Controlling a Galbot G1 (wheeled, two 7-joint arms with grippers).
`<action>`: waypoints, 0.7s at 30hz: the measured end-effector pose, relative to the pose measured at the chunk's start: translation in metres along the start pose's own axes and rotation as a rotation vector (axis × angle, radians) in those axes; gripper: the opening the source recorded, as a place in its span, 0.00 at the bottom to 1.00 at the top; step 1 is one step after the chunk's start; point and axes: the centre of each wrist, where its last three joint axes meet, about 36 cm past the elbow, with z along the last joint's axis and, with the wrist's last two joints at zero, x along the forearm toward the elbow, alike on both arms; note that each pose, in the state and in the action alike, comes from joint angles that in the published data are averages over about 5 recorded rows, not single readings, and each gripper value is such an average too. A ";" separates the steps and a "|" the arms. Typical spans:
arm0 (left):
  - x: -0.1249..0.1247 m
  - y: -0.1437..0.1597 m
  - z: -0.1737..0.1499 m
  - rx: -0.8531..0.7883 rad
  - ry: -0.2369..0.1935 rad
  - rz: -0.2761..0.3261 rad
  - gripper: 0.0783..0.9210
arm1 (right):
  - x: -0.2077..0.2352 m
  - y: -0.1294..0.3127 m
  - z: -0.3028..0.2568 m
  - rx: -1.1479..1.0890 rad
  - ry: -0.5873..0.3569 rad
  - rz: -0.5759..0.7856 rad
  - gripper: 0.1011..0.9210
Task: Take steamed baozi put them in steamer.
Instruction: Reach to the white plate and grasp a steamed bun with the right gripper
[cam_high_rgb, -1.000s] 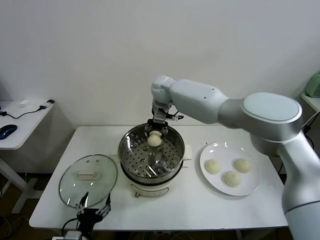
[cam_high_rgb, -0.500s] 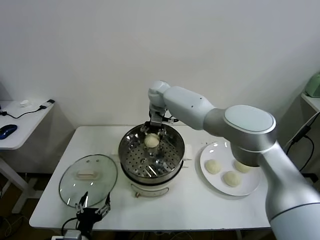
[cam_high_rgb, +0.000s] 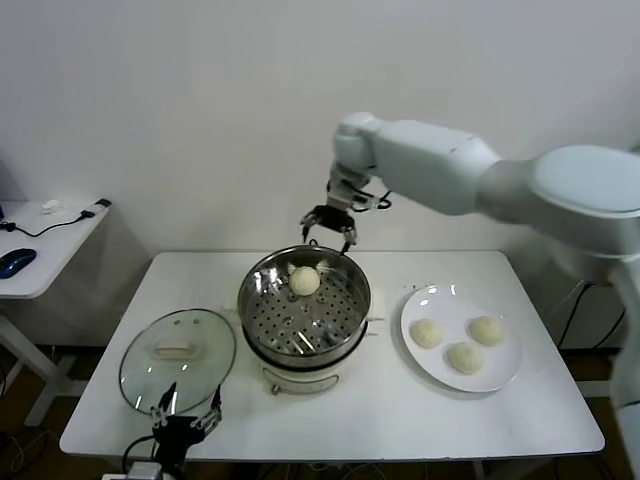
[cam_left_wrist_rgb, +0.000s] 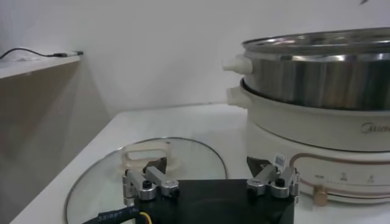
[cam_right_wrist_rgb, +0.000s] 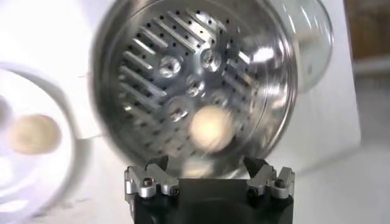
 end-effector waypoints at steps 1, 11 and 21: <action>0.000 0.000 0.000 0.000 -0.001 0.001 0.88 | 0.005 0.016 0.007 -0.058 0.015 -0.001 0.88; -0.001 0.000 -0.002 0.001 -0.008 -0.002 0.88 | -0.017 0.173 0.034 -0.600 0.038 -0.047 0.88; 0.000 -0.001 -0.003 0.011 -0.009 -0.012 0.88 | -0.095 0.243 0.033 -0.879 0.027 -0.108 0.88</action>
